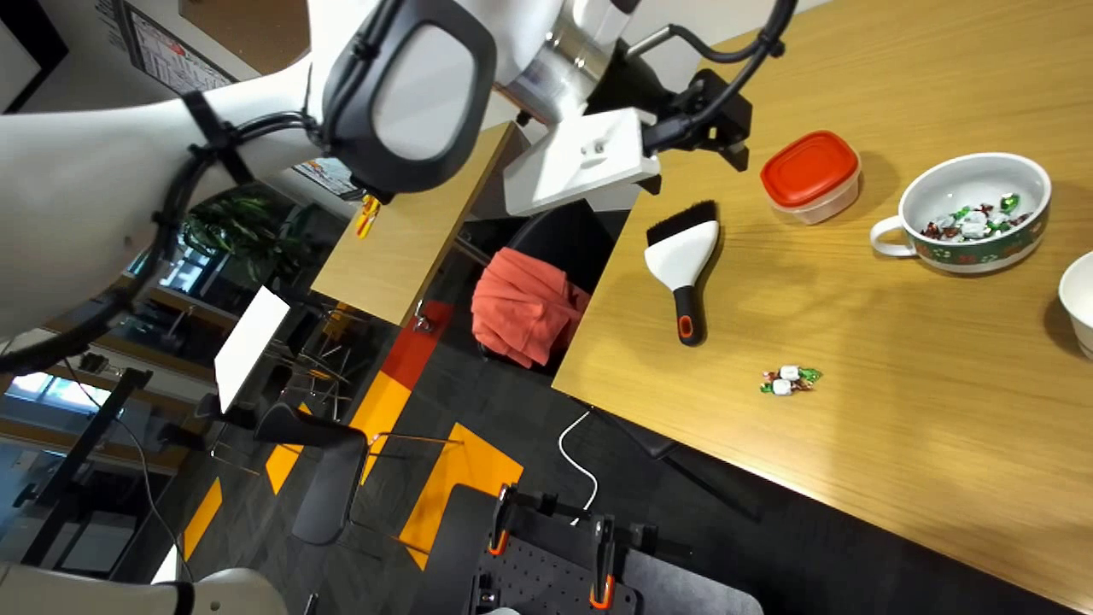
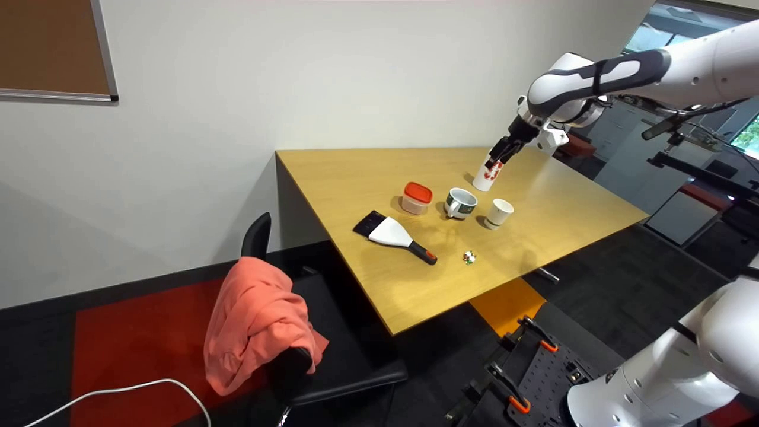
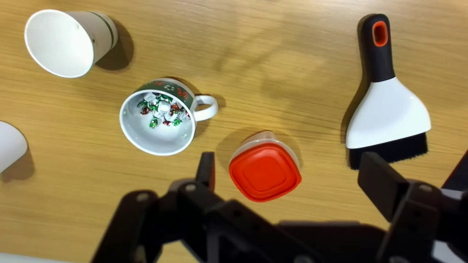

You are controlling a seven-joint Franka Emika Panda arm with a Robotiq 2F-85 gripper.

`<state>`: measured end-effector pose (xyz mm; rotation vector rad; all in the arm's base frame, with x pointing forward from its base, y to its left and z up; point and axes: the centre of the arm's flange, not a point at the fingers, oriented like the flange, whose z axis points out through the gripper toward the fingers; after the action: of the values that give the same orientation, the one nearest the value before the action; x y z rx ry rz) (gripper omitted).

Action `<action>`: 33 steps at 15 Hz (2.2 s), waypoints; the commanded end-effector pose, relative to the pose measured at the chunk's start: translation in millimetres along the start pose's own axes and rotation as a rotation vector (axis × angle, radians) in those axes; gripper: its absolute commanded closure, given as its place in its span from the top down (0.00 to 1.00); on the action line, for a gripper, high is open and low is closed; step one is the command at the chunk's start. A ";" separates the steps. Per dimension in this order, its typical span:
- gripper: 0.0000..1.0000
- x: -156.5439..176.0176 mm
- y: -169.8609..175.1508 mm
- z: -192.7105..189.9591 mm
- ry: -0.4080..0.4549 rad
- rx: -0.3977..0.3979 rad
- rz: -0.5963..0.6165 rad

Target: Move the cup

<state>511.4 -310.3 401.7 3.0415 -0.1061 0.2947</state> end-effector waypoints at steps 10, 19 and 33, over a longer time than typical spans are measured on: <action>1.00 29.7 88.3 112.5 -0.067 -0.035 0.088; 1.00 55.2 104.2 141.8 -0.058 -0.020 0.165; 1.00 85.7 112.3 255.0 -0.025 -0.014 0.336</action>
<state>618.7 -436.7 190.0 3.0103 -0.5785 0.2085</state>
